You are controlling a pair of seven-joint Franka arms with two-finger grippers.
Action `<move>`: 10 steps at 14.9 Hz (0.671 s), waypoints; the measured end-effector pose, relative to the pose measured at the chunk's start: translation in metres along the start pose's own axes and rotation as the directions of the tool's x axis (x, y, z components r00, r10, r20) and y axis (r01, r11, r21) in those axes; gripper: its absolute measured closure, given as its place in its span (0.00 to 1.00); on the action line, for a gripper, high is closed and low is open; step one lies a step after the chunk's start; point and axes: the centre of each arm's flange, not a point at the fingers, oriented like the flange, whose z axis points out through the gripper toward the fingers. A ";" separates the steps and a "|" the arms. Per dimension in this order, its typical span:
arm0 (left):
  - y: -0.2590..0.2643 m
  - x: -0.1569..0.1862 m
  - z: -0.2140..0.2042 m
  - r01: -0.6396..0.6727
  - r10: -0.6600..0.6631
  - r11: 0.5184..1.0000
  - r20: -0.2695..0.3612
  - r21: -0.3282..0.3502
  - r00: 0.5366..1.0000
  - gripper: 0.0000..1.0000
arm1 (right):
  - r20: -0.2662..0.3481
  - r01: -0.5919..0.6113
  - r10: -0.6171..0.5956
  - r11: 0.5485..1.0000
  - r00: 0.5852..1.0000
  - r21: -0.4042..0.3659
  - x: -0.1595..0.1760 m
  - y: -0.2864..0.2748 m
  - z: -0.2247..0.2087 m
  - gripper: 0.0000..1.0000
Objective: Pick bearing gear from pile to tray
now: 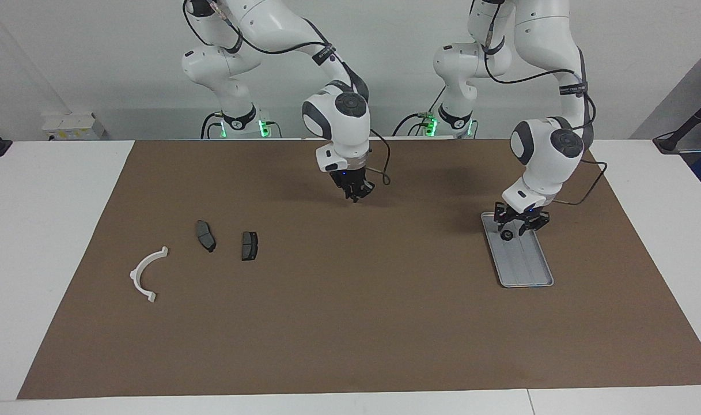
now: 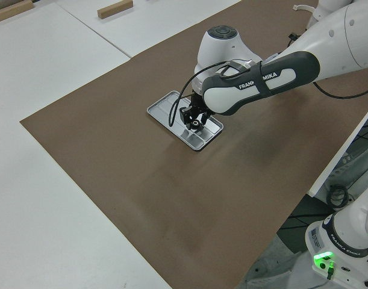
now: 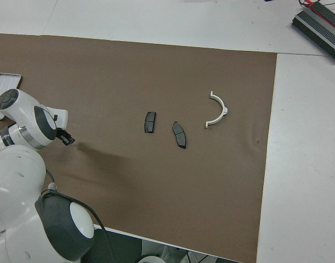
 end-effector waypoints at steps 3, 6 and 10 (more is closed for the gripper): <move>0.020 0.003 -0.037 0.043 -0.043 0.999 0.007 -0.005 0.999 0.39 | -0.013 0.023 -0.023 1.000 1.000 -0.005 -0.001 -0.002 0.016 0.76; 0.067 0.014 -0.055 0.087 -0.087 0.996 -0.005 -0.005 0.996 0.40 | -0.019 0.030 -0.031 1.000 0.999 -0.006 0.001 -0.004 0.028 0.76; 0.093 0.019 -0.056 0.099 -0.099 0.995 -0.006 -0.007 0.995 0.40 | -0.019 0.027 -0.027 1.000 0.999 -0.005 0.001 -0.004 0.028 0.76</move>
